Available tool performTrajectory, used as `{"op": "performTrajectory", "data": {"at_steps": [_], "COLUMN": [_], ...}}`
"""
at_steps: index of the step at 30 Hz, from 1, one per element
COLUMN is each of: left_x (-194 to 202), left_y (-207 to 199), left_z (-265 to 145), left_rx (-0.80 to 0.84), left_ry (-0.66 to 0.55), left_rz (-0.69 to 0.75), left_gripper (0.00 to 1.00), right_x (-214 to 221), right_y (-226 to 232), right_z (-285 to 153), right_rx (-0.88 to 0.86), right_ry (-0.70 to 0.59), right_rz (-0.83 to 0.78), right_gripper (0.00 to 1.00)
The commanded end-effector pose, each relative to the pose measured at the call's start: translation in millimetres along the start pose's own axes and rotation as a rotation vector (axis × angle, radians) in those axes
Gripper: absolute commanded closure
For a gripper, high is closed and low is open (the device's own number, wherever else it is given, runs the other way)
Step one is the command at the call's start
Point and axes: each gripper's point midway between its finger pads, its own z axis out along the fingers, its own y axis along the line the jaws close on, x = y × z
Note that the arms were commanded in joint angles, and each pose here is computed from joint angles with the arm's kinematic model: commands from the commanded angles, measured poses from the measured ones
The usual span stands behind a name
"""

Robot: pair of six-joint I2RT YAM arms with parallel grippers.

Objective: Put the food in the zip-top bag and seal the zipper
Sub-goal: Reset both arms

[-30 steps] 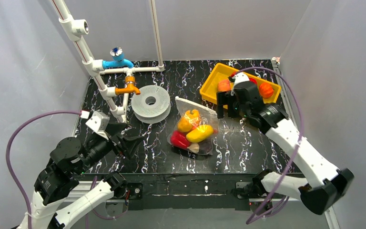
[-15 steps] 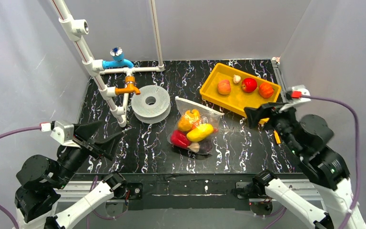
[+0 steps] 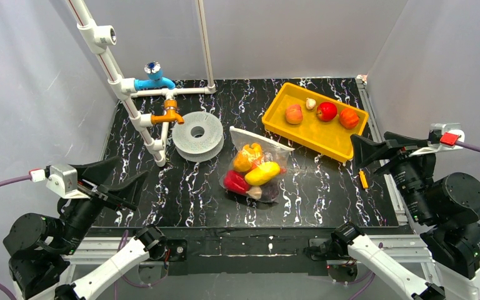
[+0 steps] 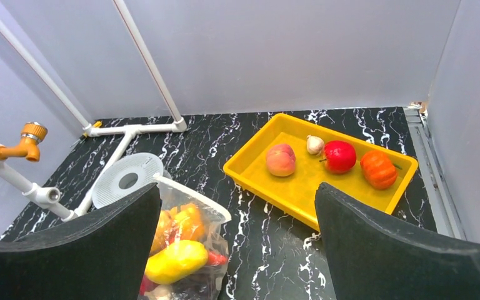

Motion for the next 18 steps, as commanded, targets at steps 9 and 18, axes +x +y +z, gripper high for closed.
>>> {"op": "performTrajectory", "data": {"at_steps": [9,18], "left_x": [-8.6,-4.1], "left_y": [4.0,4.0], "left_z": [-3.8,0.2], "left_rx": [-0.018,-0.025], "left_ry": [-0.018,-0.001], "left_rz": [-0.002,0.000], "left_gripper": [0.02,0.02], "right_x": [-6.3,-7.1], "right_y": [-5.1,1.9], "right_z": [0.9,3.4], "right_rx": [0.037,-0.002], "right_ry": [-0.023,-0.028], "right_rz": [0.023,0.004], "right_gripper": [0.02,0.02]}}
